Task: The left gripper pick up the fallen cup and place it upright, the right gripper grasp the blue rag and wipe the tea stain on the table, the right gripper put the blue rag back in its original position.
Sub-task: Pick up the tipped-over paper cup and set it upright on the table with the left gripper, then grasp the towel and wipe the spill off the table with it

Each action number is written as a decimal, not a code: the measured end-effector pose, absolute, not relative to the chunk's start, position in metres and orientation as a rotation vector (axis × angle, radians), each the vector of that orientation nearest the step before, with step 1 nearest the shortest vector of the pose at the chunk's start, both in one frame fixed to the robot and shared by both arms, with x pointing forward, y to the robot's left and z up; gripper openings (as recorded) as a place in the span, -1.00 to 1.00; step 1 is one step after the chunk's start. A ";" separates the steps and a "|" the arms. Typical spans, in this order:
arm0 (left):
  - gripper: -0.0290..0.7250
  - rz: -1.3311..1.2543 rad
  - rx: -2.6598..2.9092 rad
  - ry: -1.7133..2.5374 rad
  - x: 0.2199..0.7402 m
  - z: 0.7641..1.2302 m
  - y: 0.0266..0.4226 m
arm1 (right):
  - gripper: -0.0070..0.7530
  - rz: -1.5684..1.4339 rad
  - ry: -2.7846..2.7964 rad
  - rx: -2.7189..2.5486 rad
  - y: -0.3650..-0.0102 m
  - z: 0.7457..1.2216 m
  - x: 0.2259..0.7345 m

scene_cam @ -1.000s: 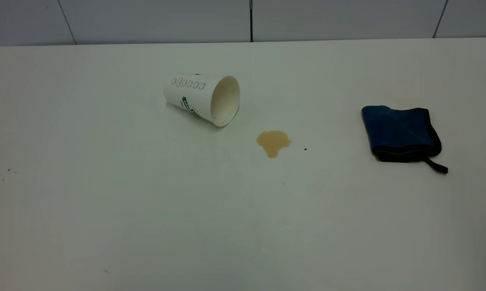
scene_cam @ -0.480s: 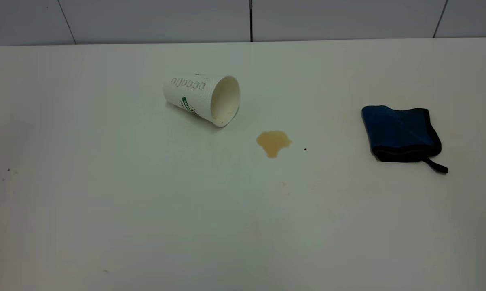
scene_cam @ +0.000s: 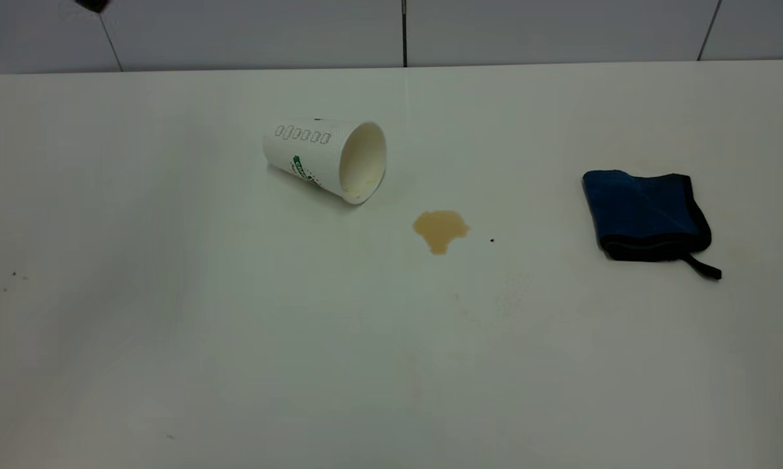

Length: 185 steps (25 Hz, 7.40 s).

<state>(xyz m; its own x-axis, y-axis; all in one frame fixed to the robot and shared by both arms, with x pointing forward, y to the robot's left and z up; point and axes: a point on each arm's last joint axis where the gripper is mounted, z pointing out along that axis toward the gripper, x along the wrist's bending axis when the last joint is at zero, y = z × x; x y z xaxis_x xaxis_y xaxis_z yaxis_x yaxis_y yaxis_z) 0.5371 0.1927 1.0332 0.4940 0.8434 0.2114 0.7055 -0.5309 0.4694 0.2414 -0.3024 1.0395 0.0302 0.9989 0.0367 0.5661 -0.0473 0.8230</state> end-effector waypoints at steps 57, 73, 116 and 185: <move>0.64 1.222 2.620 1.307 0.657 0.814 0.006 | 0.45 0.881 1.602 1.683 -0.302 1.039 0.241; -0.43 1.374 2.529 1.357 0.668 0.803 0.020 | 0.45 0.881 1.602 1.683 -0.302 1.039 0.241; -0.90 -0.020 2.414 1.378 0.722 0.854 0.148 | 0.45 0.881 1.602 1.683 -0.302 1.039 0.241; 0.38 0.351 2.328 1.714 0.338 1.073 0.276 | 0.45 0.881 1.601 1.684 -0.302 1.039 0.241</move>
